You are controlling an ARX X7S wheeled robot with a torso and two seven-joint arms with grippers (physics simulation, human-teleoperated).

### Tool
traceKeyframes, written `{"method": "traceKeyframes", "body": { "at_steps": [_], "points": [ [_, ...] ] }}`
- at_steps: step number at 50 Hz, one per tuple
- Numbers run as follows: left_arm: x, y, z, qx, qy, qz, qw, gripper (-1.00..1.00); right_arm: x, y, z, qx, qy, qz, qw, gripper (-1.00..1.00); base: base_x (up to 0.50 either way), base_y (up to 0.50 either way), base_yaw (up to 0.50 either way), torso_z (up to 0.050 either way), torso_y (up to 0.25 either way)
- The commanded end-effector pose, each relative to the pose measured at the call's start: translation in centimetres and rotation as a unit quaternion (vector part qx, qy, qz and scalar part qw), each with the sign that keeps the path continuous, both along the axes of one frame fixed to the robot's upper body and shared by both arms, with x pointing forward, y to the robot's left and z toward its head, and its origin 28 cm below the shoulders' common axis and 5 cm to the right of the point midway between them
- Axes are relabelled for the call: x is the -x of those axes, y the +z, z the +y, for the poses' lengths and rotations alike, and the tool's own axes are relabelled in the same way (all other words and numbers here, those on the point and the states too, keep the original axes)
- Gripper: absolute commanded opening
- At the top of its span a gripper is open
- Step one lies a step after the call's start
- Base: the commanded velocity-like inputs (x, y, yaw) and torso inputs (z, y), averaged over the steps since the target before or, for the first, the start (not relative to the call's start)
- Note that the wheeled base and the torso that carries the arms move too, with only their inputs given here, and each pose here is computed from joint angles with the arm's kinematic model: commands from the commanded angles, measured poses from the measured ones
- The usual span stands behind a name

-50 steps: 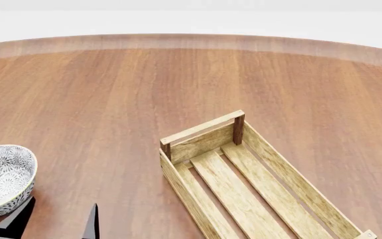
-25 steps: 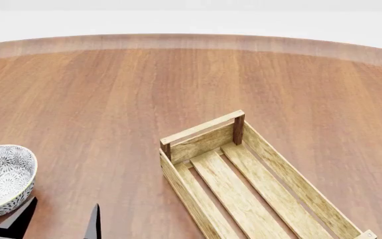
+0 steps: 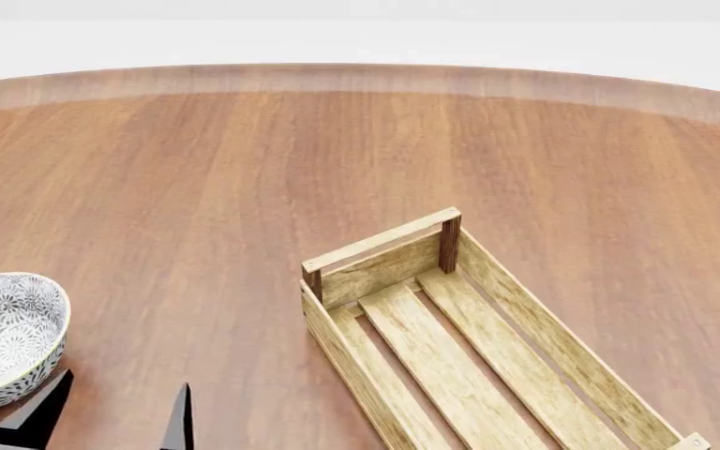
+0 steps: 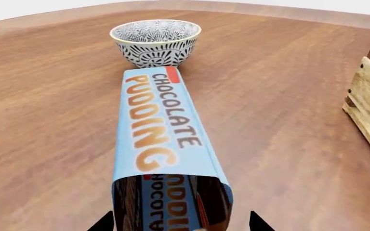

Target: Pick up the chocolate pudding and put it in the tray.

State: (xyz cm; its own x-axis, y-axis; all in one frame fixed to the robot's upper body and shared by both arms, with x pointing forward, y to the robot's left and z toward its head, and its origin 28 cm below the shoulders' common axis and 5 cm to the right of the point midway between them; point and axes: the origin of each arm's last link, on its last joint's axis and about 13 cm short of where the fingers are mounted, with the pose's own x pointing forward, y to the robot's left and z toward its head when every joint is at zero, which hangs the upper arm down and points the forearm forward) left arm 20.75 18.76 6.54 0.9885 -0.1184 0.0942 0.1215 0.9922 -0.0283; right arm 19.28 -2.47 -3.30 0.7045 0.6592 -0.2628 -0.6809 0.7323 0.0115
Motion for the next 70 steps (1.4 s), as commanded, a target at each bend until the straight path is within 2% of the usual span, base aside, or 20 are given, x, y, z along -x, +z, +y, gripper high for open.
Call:
{"method": "traceKeyframes", "body": {
  "at_steps": [1, 13, 19, 27, 55, 70],
  "points": [
    [0.1, -0.1, -0.1, 0.000, -0.001, 0.000, 1.000, 1.00, -0.2, -0.1, 0.1, -0.003, 0.001, -0.002, 1.000, -1.00, 0.00, 0.00, 0.00, 0.000, 0.000],
    [0.2, -0.1, 0.0, 0.002, -0.001, 0.001, 1.000, 1.00, -0.5, 0.3, -0.9, -0.005, -0.020, -0.009, 1.000, -1.00, 0.00, 0.00, 0.00, 0.000, 0.000],
    [0.1, -0.1, 0.3, 0.003, 0.004, 0.002, 1.000, 1.00, -1.8, 1.9, -2.7, -0.010, -0.064, -0.023, 0.998, -1.00, 0.00, 0.00, 0.00, 0.000, 0.000],
    [0.1, -0.1, 0.4, 0.004, 0.007, 0.003, 1.000, 1.00, -2.6, 3.4, -4.3, -0.018, -0.097, -0.037, 0.994, -1.00, 0.00, 0.00, 0.00, 0.000, 0.000],
    [0.1, -0.2, 0.5, 0.006, 0.008, 0.003, 1.000, 1.00, -4.6, 7.0, -6.0, -0.032, -0.143, -0.077, 0.986, -1.00, 0.00, 0.00, 0.00, 0.000, 0.000],
    [-0.1, -0.3, 0.4, 0.005, 0.009, 0.003, 1.000, 1.00, -6.1, 9.0, -7.9, -0.039, -0.189, -0.095, 0.977, -1.00, 0.00, 0.00, 0.00, 0.000, 0.001]
  ]
}}
